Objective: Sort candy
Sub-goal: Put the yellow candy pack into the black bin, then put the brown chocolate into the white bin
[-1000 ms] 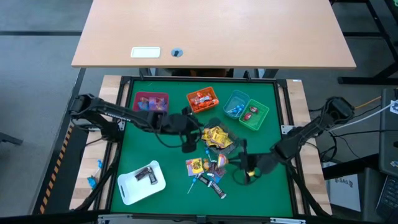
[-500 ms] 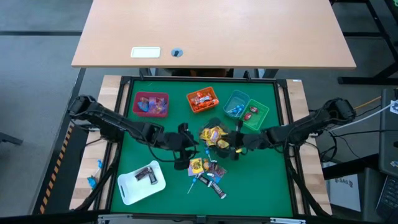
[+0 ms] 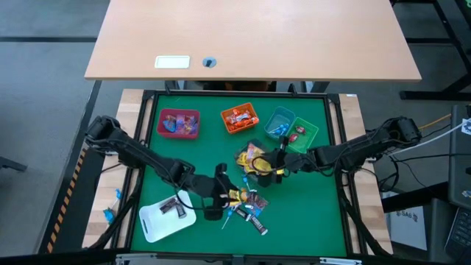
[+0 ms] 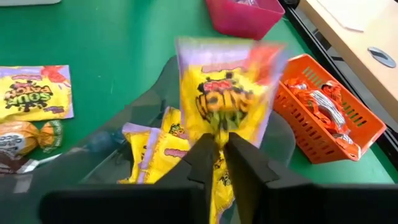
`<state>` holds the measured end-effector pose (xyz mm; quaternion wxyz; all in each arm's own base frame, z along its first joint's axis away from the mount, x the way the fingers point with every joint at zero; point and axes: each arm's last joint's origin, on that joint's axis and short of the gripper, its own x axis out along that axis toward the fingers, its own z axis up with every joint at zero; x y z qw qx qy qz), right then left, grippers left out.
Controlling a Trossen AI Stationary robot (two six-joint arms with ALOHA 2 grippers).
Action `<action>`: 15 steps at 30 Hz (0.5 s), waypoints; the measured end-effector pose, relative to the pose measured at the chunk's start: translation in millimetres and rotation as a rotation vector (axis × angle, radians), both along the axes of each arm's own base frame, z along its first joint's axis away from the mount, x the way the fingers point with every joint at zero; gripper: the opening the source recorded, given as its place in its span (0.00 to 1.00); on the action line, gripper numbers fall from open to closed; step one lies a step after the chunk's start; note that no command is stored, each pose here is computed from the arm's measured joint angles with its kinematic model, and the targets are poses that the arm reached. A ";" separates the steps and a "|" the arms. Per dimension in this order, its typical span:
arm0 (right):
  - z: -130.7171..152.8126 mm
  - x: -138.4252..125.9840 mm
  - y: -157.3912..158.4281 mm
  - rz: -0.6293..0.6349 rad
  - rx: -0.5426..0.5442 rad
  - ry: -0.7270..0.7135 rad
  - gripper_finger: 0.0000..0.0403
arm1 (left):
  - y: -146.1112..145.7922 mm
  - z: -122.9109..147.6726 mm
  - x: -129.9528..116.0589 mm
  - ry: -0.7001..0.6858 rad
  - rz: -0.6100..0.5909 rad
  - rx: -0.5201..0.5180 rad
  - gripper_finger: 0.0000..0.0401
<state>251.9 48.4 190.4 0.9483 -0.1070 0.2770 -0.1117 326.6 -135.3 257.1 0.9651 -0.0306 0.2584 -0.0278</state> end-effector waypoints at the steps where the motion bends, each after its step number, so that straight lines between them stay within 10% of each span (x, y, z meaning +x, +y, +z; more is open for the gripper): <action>1: 0.0 0.0 0.0 0.000 0.000 0.000 0.14 | -1.7 -2.6 2.9 -0.010 -0.001 -0.005 0.36; 15: -1.4 -0.9 -0.3 -0.001 -0.004 0.017 0.33 | -31.5 -48.1 30.3 -0.061 -0.120 -0.074 0.36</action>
